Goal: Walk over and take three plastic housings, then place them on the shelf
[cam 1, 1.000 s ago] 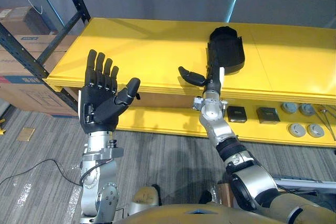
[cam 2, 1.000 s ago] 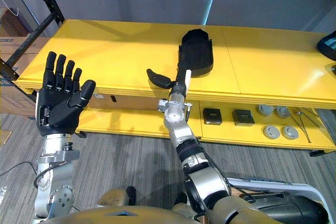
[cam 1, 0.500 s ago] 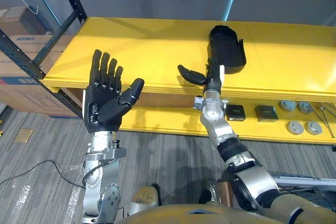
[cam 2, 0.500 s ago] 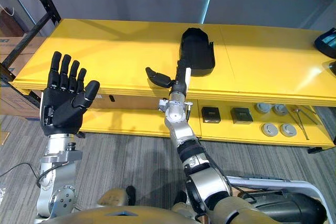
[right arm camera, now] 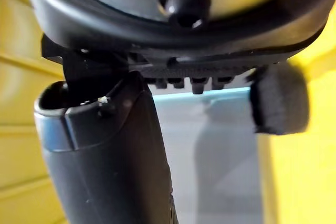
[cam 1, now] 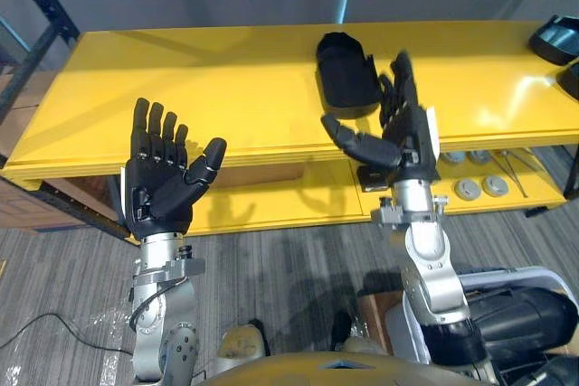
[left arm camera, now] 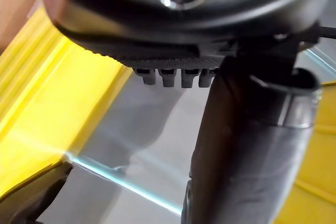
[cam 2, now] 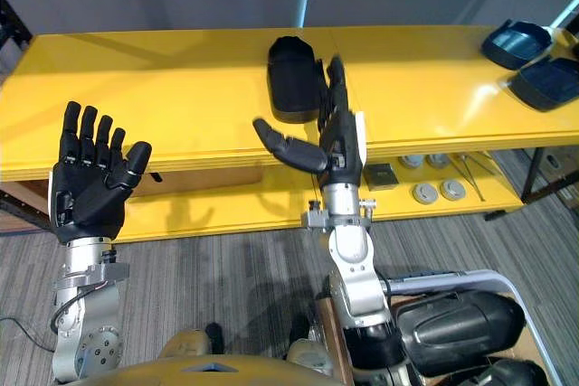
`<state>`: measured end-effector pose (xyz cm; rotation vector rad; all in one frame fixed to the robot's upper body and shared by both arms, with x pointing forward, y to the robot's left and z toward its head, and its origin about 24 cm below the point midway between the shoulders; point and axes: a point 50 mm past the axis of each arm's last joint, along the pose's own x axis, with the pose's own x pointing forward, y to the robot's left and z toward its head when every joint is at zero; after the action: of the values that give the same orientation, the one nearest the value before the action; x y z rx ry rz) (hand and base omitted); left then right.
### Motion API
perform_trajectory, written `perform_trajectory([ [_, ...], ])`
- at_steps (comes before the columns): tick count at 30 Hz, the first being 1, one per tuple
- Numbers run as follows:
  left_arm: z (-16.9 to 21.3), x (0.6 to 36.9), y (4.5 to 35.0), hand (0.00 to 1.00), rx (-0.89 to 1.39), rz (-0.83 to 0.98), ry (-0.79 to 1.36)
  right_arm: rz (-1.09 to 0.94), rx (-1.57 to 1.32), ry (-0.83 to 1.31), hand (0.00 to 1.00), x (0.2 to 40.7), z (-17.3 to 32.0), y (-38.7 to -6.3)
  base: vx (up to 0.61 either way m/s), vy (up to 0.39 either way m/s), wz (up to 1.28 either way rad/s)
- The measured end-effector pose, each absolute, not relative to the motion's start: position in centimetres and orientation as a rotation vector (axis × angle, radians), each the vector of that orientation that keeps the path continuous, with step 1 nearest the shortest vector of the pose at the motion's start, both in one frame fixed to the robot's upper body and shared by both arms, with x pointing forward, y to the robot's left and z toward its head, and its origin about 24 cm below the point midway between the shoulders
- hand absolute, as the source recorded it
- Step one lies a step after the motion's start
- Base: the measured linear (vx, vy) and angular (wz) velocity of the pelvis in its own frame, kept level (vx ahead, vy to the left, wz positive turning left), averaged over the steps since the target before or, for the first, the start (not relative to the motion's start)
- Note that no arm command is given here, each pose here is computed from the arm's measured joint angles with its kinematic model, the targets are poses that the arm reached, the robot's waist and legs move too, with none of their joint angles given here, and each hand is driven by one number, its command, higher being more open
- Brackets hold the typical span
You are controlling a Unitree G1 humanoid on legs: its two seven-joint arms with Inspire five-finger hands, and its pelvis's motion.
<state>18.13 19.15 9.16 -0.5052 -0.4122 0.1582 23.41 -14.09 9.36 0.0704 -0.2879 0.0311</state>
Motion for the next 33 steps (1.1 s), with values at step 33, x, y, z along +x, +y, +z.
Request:
perform_trajectory([
  [33, 9.3, 17.3, 19.2, 1.00, -0.515, 0.196, -0.408, -0.129, -0.009, -0.004, 1.00, 26.4, 3.0, -14.7, -0.04, 0.000, 0.05],
])
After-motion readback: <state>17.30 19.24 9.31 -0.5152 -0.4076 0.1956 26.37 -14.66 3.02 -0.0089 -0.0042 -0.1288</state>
